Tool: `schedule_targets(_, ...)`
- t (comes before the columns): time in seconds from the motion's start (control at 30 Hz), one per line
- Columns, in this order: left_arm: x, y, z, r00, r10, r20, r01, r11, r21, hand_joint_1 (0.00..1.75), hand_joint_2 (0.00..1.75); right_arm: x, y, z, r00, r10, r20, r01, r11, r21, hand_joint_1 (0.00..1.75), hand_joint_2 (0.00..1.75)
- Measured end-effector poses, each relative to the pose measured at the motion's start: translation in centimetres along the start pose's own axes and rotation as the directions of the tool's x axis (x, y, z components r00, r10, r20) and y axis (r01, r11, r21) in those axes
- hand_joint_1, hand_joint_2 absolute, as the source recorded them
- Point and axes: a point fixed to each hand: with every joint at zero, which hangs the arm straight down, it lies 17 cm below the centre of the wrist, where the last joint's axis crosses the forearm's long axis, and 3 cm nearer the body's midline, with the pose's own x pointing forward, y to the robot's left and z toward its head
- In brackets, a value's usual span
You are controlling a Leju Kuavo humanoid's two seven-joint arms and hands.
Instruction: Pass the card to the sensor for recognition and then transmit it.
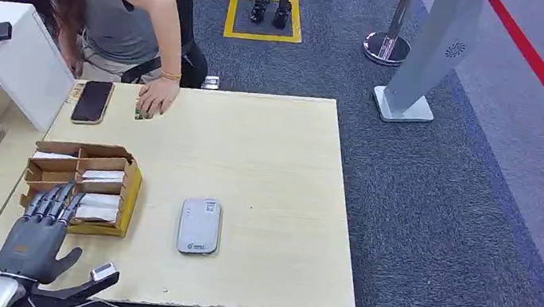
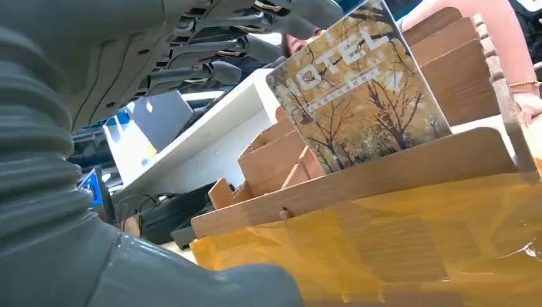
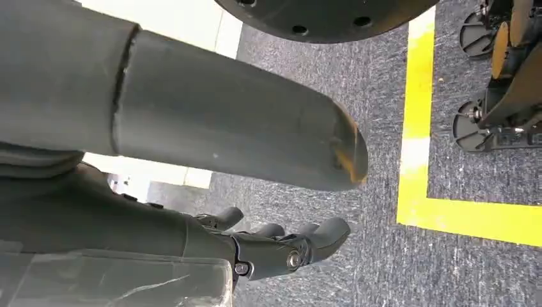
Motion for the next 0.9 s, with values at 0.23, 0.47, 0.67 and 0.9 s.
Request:
schedule_targets(0.23, 0.1, -0.1, -0.2, 1.000, 0.002, -0.002, -0.002, 1.000, 0.000, 0.00, 1.75, 0.0, 0.0, 0.0, 1.000, 0.000, 0.003, 0.000, 1.000, 0.002, 0.00, 0.00)
schedule_targets(0.47, 0.6, 0.3, -0.5, 1.000, -0.004, 0.013, 0.003, 1.000, 0.019, 0.00, 1.75, 0.0, 0.1, 0.0, 1.000, 0.018, 0.000, -0.018, 1.000, 0.003, 0.00, 0.00)
schedule_targets(0.67, 1.3, 0.8, -1.4, 1.000, 0.001, 0.024, -0.002, 0.999, 0.034, 0.00, 1.75, 0.1, 0.3, 0.0, 1.000, 0.021, 0.007, -0.021, 1.000, 0.014, 0.00, 0.00)
schedule_targets(0.9, 1.4, 0.9, -1.7, 1.000, 0.005, 0.024, -0.005, 0.999, 0.038, 0.00, 1.75, 0.1, 0.2, 0.0, 1.000, 0.022, 0.009, -0.022, 1.000, 0.013, 0.00, 0.00)
